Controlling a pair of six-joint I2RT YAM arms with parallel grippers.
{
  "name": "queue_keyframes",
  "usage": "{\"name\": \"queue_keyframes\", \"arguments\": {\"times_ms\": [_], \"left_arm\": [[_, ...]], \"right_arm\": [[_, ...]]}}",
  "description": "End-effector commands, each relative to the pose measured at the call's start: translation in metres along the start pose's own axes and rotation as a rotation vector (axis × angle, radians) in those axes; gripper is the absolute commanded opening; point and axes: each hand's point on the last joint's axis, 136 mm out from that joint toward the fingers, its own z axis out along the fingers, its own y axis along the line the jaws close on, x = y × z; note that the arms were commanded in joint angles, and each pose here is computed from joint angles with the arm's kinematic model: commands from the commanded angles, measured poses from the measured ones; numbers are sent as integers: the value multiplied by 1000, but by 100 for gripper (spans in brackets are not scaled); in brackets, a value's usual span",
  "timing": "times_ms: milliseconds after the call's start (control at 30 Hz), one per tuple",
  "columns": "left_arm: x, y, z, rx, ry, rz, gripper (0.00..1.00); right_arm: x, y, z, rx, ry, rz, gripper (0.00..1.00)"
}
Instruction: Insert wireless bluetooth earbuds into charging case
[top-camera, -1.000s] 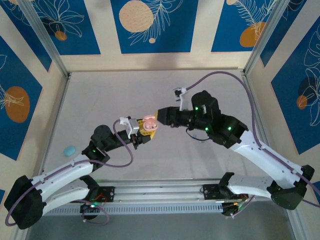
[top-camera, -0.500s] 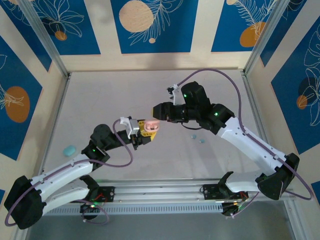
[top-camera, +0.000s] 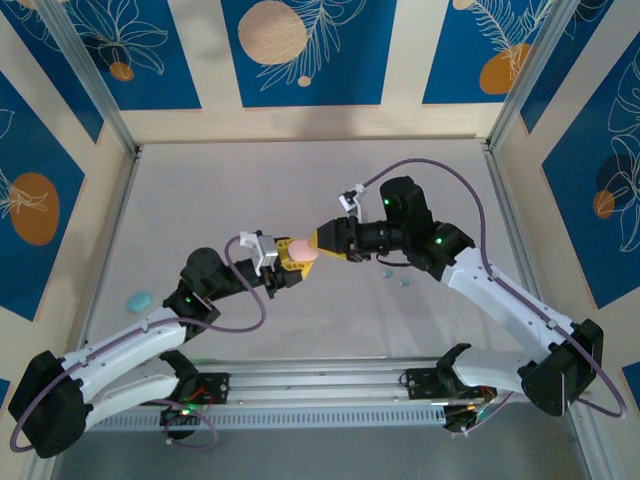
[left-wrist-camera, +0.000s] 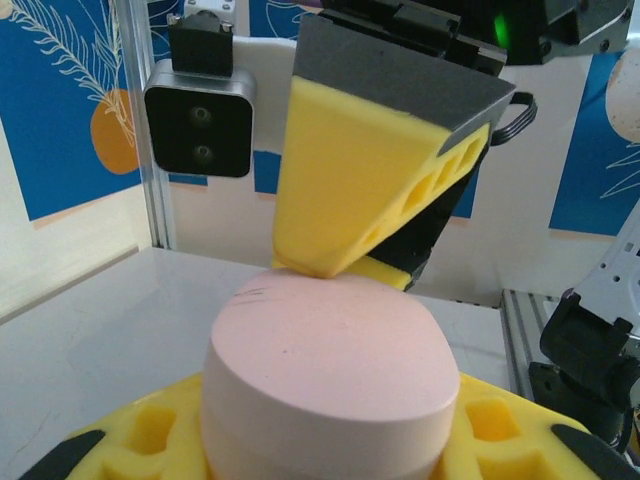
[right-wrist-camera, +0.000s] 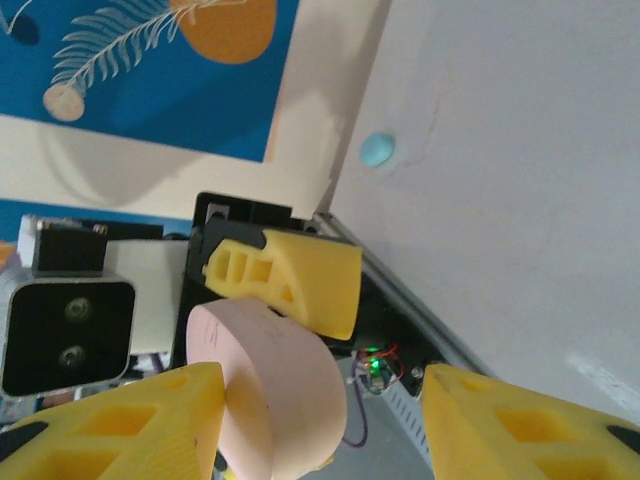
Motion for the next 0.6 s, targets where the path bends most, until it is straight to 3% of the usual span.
{"name": "queue_keyframes", "arguments": {"times_ms": [0,200,433,567], "left_arm": [[-37,-6,2,38,-105,32,33],[-35,-5,3,35,-99,24,33],[-32,-2,3,15,-82,22,36],[-28,1,3,-4,-66,16,42]], "right_arm": [[13,13,8,-122,108,28,56],[11,17,18,-203,152,59,53],[10,13,15,-191,135,61,27],[8,10,13,-179,110,56,18]]}}
